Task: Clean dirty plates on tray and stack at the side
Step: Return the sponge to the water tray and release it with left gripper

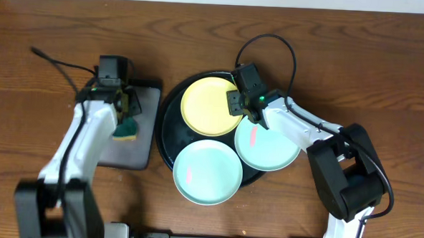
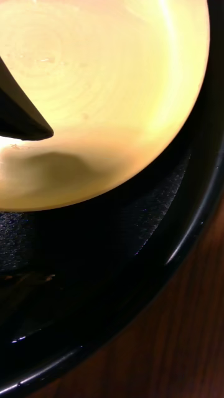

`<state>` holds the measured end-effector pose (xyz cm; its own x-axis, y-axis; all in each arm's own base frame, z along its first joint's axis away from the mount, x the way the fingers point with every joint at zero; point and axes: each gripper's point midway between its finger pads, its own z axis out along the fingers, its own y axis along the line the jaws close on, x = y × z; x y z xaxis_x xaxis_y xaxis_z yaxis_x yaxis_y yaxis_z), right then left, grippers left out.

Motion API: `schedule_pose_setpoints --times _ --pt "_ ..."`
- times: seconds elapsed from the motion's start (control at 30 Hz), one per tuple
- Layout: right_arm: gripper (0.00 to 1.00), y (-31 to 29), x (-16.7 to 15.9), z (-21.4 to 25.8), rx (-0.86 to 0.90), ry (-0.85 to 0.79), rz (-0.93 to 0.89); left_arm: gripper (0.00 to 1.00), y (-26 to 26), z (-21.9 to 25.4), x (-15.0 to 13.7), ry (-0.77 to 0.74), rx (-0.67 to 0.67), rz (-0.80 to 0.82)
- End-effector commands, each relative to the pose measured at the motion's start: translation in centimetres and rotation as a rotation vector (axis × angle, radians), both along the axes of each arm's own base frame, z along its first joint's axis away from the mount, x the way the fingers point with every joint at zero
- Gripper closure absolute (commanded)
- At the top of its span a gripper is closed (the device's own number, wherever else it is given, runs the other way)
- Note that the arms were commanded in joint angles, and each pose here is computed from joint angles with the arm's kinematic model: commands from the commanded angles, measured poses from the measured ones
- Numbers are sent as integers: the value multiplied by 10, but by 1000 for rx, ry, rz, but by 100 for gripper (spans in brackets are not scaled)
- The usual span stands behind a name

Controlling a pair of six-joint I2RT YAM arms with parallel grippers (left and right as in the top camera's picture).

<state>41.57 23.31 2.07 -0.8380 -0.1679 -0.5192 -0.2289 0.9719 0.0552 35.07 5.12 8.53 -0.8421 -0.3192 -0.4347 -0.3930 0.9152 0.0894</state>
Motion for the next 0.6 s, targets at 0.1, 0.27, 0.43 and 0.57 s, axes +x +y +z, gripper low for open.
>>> schedule_pose_setpoints --times 0.1,0.27,0.43,0.57 --pt "45 2 0 5 8 -12 0 22 1 82 -5 -253 -4 26" --pt "53 2 -1 -7 -2 4 1 21 1 115 -12 -356 -2 26" --pt "60 2 -1 -15 -8 13 1 21 1 122 -14 -378 -2 26" --pt "80 2 -2 -18 -9 16 1 20 1 120 -13 -370 -2 26"
